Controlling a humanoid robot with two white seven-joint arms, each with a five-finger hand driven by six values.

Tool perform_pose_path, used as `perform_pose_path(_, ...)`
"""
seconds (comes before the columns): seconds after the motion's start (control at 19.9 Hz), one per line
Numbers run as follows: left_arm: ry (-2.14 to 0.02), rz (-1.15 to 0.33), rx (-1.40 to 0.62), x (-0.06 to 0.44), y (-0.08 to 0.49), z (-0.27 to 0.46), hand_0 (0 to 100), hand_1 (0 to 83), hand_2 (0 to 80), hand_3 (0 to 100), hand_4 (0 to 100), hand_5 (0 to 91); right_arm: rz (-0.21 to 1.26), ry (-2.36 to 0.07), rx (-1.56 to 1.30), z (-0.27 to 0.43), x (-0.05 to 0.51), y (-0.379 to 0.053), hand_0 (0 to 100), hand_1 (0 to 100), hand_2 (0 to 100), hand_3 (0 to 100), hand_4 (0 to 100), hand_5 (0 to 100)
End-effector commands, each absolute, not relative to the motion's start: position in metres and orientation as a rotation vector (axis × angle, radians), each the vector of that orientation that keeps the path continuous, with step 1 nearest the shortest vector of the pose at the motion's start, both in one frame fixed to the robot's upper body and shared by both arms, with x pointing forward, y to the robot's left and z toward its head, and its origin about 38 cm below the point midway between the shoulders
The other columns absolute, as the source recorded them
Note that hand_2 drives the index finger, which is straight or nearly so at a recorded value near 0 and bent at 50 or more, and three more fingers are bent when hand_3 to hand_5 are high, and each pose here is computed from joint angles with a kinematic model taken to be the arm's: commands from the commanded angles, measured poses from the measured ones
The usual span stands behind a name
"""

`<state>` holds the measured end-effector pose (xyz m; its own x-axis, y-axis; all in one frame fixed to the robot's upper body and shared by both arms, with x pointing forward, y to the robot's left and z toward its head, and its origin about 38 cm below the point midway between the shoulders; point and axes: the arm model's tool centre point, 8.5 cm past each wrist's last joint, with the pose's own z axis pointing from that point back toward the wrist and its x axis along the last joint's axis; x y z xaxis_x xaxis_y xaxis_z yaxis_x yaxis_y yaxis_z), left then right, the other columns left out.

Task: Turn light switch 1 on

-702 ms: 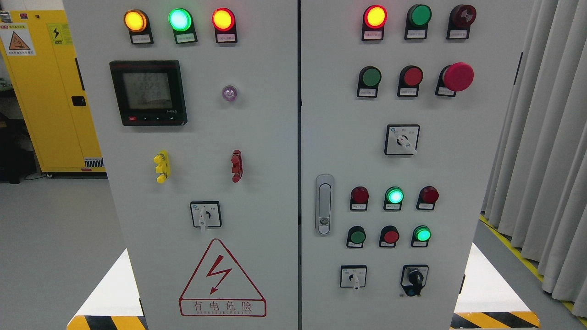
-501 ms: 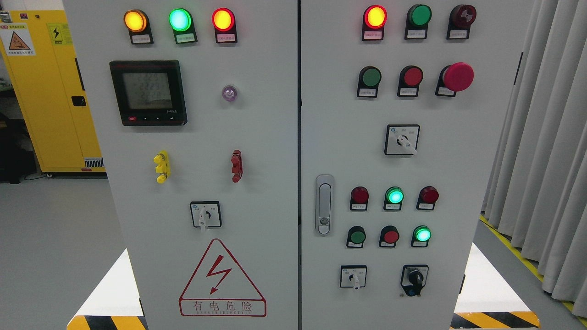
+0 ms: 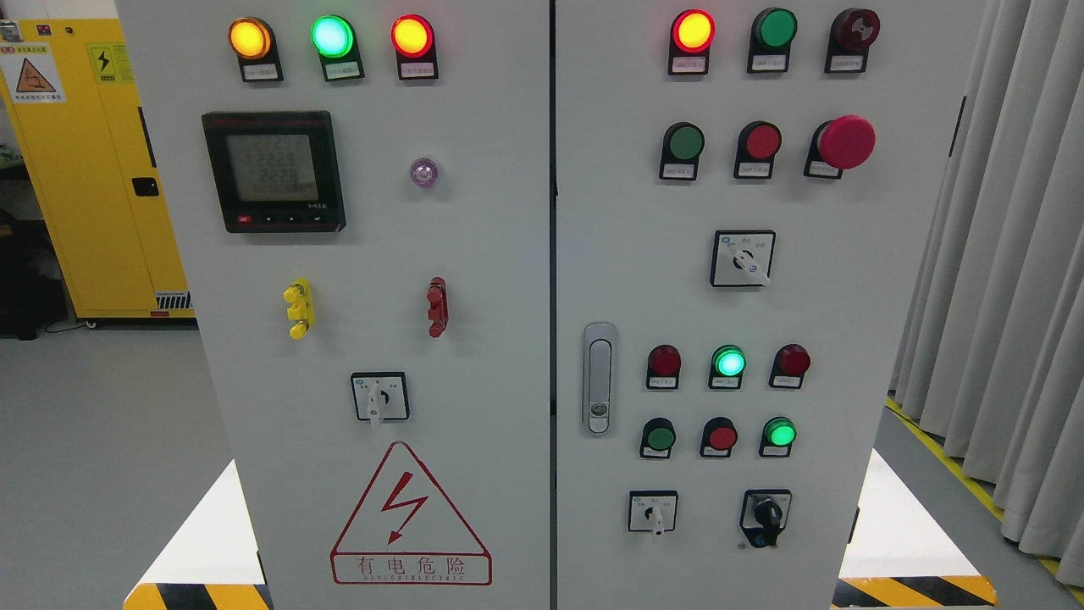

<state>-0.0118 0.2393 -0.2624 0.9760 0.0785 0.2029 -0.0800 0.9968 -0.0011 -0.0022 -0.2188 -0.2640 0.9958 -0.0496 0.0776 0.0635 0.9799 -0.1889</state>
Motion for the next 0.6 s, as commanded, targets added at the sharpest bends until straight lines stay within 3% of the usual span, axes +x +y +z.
perform_pose_path(0.0,-0.410,0.078,0.054,0.047,0.251,-0.252,20,17.6,0.0,0,0,0.0,-0.057,-0.072,-0.192,-0.264,-0.002,-0.219,0,50,4,0,0,0)
perform_pose_path(0.05,-0.448,0.077,0.063,0.059,0.254,-0.249,20,18.6,0.0,0,1,0.0,-0.057,-0.072,-0.192,-0.264,-0.002,-0.219,0,50,4,0,0,0)
perform_pose_path(0.1,-0.486,0.073,0.069,0.071,0.256,-0.245,21,19.2,0.0,7,11,0.0,-0.057,-0.072,-0.192,-0.264,-0.002,-0.219,0,50,4,0,0,0)
perform_pose_path(0.2,-0.573,0.072,0.090,0.093,0.259,-0.235,21,20.6,0.0,13,16,0.0,-0.057,-0.072,-0.193,-0.264,-0.002,-0.219,0,50,4,0,0,0)
perform_pose_path(0.5,-0.844,0.093,0.131,0.148,0.274,-0.183,23,25.3,4.7,15,26,0.0,-0.057,-0.072,-0.192,-0.264,-0.002,-0.219,0,50,4,0,0,0)
perform_pose_path(0.55,-0.885,0.089,0.133,0.157,0.276,-0.174,25,29.9,8.5,20,32,5.7,-0.057,-0.072,-0.192,-0.264,-0.002,-0.219,0,50,4,0,0,0)
